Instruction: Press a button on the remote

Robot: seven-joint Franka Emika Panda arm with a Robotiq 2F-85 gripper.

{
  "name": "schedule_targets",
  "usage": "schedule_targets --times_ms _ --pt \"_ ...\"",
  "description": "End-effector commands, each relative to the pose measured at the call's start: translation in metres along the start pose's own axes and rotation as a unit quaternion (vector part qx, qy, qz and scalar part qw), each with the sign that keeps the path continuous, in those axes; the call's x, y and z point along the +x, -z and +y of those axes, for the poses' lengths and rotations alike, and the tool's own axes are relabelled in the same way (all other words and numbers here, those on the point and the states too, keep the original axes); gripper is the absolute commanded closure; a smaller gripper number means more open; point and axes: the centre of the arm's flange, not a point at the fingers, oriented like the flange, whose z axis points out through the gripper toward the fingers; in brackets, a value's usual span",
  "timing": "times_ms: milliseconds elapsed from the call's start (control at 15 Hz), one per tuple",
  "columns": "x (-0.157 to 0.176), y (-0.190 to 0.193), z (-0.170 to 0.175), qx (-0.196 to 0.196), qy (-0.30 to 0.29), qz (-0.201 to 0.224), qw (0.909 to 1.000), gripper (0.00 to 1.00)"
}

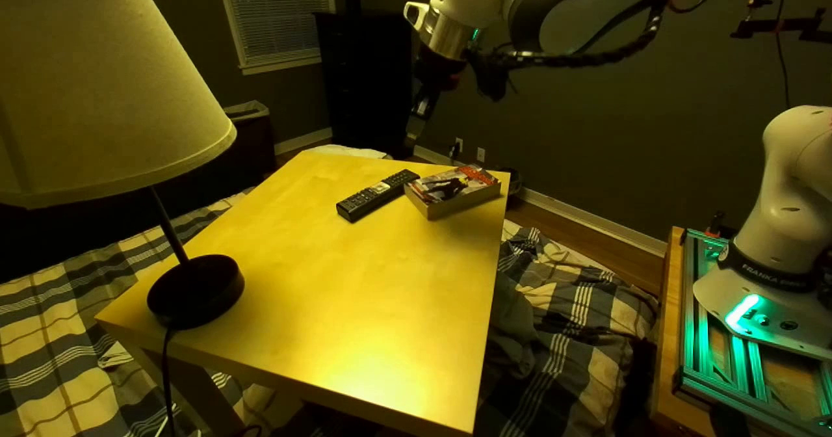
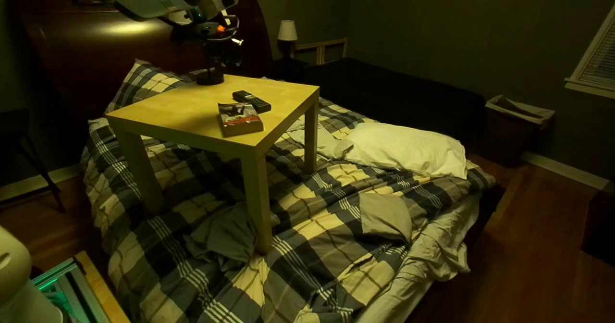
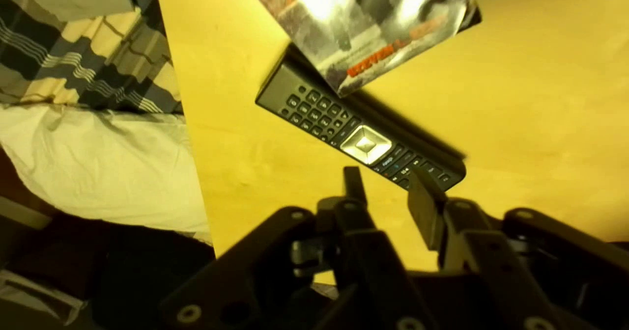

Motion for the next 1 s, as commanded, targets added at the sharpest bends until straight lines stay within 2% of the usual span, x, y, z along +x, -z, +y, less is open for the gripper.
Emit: schedule_targets --times_ms 0,333,533,667,733,800,933 --pt "-0.037 0.046 0.024 0.038 -0.032 -0.04 0.9979 0.38" --pt "-0.063 0.089 0.037 0.107 -0.071 -0.031 0.9913 0.01" --pt "-0.071 0.101 0.026 0.158 -0.081 -0.03 0.9836 0.0" --pt "-0.079 0.108 0.011 0.22 -0.044 -0.012 0.9745 0.0" --pt "-0.057 0.103 0.018 0.18 -0.065 -0.014 0.9815 0.0" --pt "-0.06 0.106 0.012 0.197 -0.055 -0.01 0.9789 0.0" --pt "-0.064 0.109 0.008 0.206 -0.048 -0.008 0.9773 0.0"
